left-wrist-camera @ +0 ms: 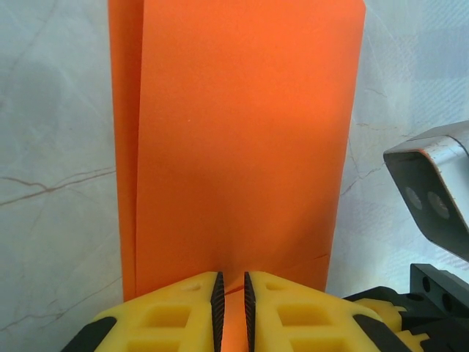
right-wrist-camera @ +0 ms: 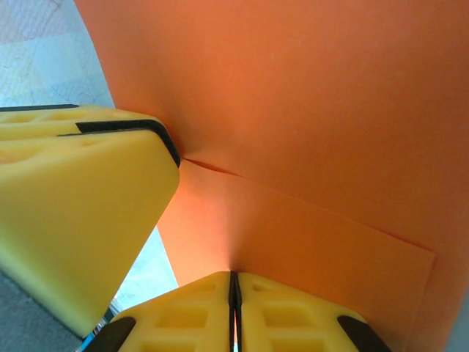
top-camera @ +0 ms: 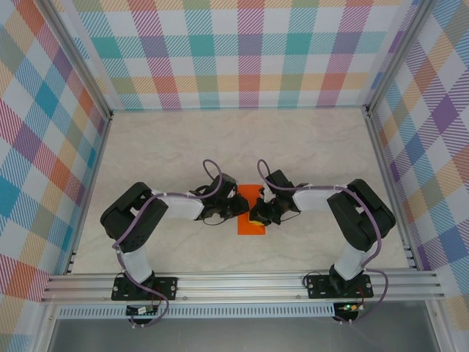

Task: Fold a paper plane with a square sheet of paper (pick it up from the middle)
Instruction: Fold the triangle a second time at the center of the table.

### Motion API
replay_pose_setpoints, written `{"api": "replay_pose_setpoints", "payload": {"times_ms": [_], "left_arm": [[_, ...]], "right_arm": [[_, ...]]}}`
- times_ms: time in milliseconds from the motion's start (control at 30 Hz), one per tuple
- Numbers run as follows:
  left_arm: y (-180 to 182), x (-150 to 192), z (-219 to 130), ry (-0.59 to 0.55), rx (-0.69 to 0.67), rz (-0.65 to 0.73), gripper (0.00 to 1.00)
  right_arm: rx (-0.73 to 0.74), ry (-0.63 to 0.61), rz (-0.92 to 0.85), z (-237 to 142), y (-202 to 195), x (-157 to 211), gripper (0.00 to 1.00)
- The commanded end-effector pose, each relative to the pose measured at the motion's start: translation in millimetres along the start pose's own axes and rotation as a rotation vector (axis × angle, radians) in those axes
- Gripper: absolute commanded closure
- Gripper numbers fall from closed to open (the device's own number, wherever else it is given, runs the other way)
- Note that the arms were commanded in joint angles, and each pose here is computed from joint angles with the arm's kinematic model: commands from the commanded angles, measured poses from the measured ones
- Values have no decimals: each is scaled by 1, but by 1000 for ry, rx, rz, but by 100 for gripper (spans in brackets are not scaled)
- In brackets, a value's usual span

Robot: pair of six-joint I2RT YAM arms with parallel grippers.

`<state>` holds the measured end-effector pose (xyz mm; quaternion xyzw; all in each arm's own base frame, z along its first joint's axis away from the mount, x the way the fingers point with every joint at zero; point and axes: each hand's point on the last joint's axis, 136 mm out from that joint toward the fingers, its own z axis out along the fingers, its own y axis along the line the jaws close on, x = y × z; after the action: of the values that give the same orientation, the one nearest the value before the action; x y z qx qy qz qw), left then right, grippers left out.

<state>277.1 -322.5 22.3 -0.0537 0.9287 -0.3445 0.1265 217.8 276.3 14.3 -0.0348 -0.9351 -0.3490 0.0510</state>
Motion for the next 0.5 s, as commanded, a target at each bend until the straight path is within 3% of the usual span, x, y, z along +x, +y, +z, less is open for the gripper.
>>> {"api": "replay_pose_setpoints", "payload": {"times_ms": [0,200,467], "left_arm": [[24,12,2,16,-83,-20,81],[30,13,5,18,-99,-33,82],[39,14,7,17,-137,-50,83]], "right_arm": [[88,7,6,0,-20,8,89],[52,14,-7,-8,-14,18,88],[80,38,15,-8,-36,37,87]]}}
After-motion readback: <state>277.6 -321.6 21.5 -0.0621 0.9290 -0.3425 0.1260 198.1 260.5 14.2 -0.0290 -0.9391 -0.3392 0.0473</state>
